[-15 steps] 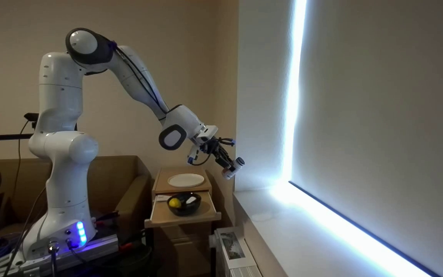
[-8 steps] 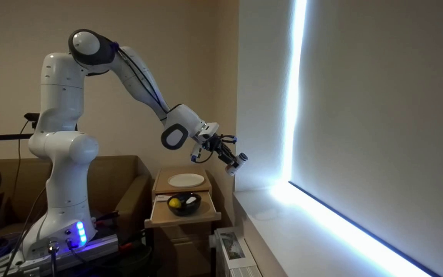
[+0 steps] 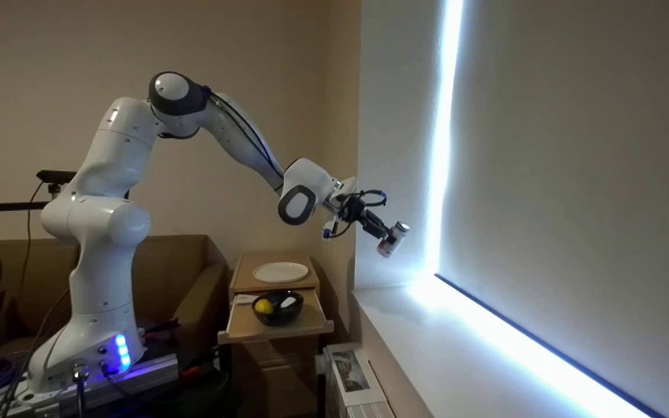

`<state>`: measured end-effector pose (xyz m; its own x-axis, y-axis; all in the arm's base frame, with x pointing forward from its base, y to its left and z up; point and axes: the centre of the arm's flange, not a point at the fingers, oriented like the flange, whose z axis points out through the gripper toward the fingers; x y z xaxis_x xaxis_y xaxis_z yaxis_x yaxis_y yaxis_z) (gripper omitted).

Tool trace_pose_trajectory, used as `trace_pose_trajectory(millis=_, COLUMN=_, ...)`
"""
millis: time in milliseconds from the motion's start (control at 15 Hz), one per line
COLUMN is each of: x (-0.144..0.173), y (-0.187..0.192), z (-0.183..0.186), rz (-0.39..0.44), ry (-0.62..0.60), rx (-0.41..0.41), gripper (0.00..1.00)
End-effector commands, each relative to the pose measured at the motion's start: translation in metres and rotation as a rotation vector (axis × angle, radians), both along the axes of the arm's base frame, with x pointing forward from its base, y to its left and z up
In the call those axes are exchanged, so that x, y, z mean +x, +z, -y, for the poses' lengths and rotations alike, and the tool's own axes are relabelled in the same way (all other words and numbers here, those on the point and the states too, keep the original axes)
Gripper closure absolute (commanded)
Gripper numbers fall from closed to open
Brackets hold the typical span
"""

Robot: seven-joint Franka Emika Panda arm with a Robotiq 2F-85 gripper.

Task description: Move the bottle from the bowl to the windowsill then put the lemon on the plate

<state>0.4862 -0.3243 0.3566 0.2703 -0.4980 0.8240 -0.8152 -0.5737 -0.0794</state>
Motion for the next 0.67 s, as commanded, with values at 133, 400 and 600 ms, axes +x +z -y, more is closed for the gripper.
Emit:
trace_pose_trajectory(millis=133, x=-0.011, y=-0.041, z=-0.001, rz=-0.049, ry=-0.06, rx=0.029, gripper=0.46)
trace_pose_trajectory(millis=400, x=-0.009, y=-0.065, z=0.003, rz=-0.022, ry=-0.099, rx=-0.022, gripper=0.71)
trace_pose_trajectory(millis=600, x=-0.005, y=-0.084, z=0.015, rz=0.029, ry=-0.164, rx=-0.079, gripper=0.71)
